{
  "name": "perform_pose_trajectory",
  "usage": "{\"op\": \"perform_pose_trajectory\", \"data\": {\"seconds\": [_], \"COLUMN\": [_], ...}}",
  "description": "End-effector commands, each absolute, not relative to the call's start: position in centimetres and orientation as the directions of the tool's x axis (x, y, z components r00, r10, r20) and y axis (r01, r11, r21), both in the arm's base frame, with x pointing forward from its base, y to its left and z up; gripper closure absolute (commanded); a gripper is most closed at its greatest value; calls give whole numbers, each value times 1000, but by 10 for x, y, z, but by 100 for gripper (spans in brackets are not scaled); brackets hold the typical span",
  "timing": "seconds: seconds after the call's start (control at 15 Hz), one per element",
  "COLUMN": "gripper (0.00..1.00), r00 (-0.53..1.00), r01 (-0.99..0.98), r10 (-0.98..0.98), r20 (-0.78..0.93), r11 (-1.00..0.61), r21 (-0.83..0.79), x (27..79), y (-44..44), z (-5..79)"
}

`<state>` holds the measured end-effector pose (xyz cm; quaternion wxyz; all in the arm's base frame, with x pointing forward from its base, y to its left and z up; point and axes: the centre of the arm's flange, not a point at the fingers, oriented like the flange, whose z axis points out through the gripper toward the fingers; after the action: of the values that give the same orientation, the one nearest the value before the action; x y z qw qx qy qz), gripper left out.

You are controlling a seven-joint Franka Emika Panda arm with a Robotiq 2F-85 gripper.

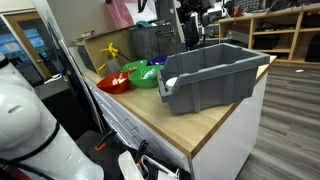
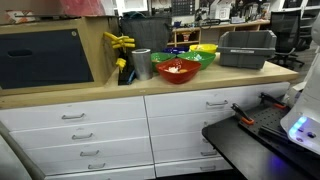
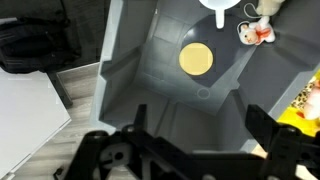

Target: Remove the white paper object from the grey bucket and put it in the yellow bowl

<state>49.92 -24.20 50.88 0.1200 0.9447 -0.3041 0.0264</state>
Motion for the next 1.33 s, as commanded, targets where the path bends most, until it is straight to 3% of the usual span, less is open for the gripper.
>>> {"op": "perform_pose_trajectory", "data": {"seconds": [0.0, 0.67, 0.87, 1.27], "gripper": [0, 0, 0, 0], "r00": [780, 762, 742, 759], "r01": [-625, -636, -646, -628], "r10": [-611, -643, -671, -651], "r20": [136, 76, 0, 11], "r11": [-749, -721, -714, -728], "r21": [217, 276, 270, 276], "x": [522, 535, 536, 531], "y": [-266, -313, -302, -303], "z": [485, 397, 397, 390]}}
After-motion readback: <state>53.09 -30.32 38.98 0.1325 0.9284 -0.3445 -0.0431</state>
